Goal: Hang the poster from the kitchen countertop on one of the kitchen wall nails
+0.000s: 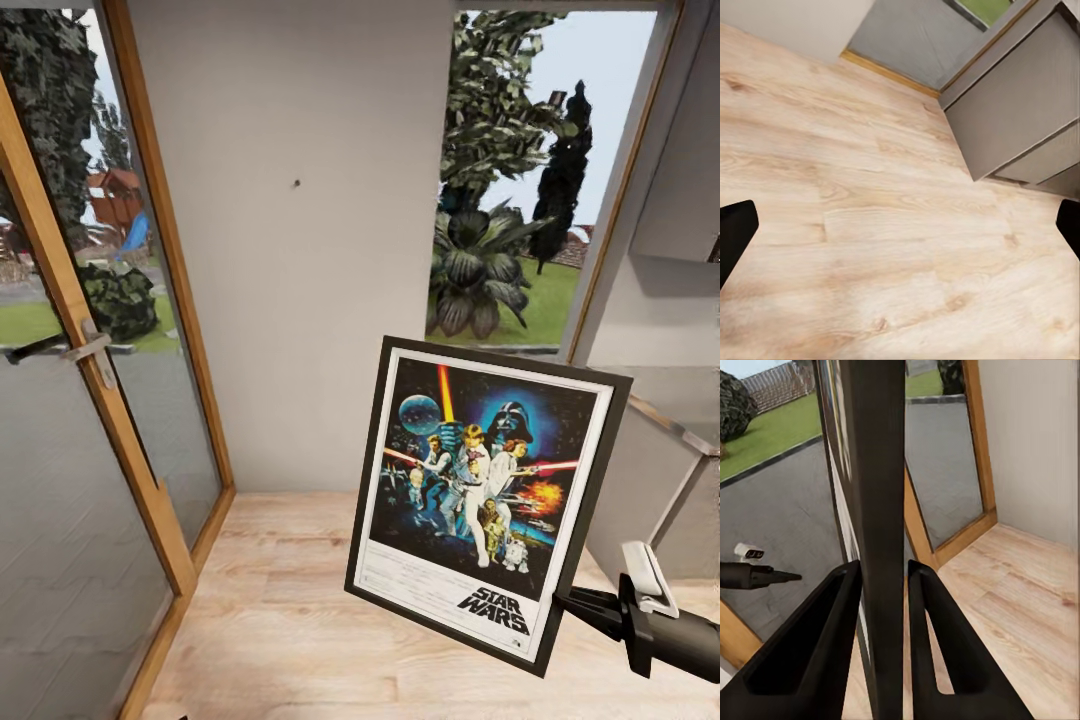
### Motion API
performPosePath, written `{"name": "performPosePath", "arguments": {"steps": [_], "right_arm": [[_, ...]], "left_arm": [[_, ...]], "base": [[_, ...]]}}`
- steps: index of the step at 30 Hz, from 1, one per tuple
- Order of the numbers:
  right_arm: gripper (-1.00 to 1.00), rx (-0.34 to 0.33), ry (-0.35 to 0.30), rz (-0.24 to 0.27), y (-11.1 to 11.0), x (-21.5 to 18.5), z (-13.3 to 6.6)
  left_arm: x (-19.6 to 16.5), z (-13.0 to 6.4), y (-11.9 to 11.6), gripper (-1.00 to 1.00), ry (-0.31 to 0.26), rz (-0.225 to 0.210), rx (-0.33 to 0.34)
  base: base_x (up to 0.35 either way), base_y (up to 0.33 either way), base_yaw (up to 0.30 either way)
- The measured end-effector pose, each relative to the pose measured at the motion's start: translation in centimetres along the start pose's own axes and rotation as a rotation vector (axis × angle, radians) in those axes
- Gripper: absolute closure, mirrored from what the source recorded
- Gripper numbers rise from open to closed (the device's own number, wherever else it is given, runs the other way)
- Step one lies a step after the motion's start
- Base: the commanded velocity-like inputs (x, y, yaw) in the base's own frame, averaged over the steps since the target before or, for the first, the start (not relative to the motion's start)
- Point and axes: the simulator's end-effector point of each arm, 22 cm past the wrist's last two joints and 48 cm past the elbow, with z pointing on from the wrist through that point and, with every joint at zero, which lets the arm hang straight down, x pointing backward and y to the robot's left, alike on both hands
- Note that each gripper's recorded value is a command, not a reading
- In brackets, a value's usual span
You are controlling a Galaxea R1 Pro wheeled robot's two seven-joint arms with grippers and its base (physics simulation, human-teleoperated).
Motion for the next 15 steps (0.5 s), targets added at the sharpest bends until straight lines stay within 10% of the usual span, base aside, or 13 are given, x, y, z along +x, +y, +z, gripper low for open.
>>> {"name": "performPosePath", "arguments": {"steps": [15], "right_arm": [[1.00,0.001,0.000,0.000,-0.01,-0.01,-0.04]], "left_arm": [[0.00,-0.01,-0.01,-1.00,0.000,0.000,0.000]], "base": [[0.025,0.026,-0.011]]}}
